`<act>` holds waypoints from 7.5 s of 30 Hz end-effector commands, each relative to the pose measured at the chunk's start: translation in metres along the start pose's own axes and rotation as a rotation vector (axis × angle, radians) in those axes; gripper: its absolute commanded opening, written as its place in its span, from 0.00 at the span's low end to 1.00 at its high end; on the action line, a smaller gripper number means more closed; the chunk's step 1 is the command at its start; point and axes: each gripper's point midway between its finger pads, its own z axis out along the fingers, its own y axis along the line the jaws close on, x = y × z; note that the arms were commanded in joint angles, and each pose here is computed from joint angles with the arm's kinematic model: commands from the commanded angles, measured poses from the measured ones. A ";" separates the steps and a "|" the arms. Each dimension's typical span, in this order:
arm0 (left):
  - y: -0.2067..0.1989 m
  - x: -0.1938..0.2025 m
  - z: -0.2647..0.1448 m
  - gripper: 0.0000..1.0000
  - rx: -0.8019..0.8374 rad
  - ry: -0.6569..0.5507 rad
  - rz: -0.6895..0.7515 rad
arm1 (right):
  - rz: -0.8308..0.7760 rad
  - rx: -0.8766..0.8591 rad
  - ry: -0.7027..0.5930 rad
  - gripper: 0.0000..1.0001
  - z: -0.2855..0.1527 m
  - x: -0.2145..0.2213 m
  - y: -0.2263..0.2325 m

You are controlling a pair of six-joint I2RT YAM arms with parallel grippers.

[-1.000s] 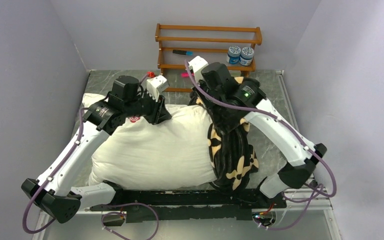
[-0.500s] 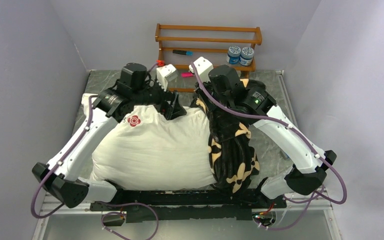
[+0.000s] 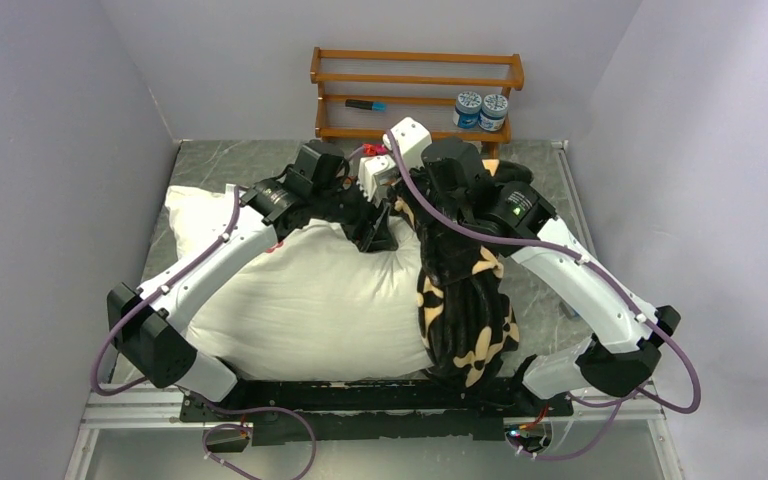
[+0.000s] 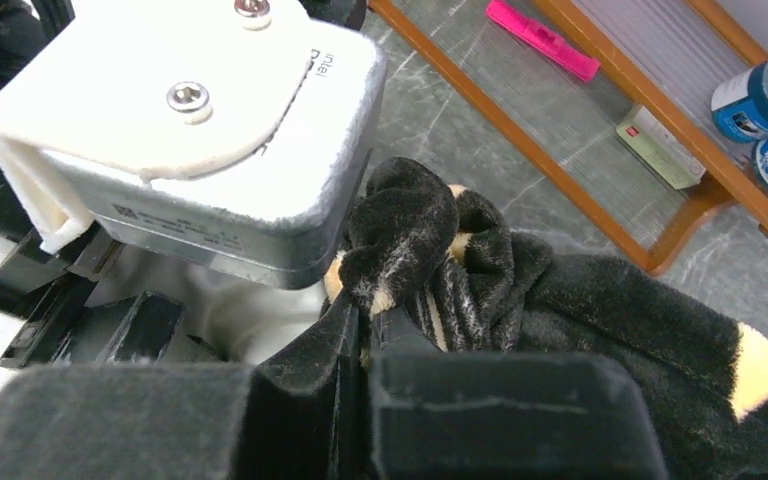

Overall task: Remove the pillowcase from the pillow
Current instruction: Remove the pillow from the pillowcase, then place the pillowcase at the center of the board.

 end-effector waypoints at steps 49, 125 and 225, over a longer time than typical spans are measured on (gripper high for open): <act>0.063 0.058 -0.126 0.05 -0.615 0.048 -0.163 | 0.342 0.258 -0.158 0.25 -0.003 -0.011 -0.156; 0.069 0.063 -0.123 0.05 -0.626 0.071 -0.157 | 0.168 0.162 -0.152 0.58 -0.009 -0.028 -0.089; 0.268 0.080 -0.303 0.43 -1.564 -0.252 -0.605 | 0.131 0.003 0.370 0.00 0.078 0.184 0.051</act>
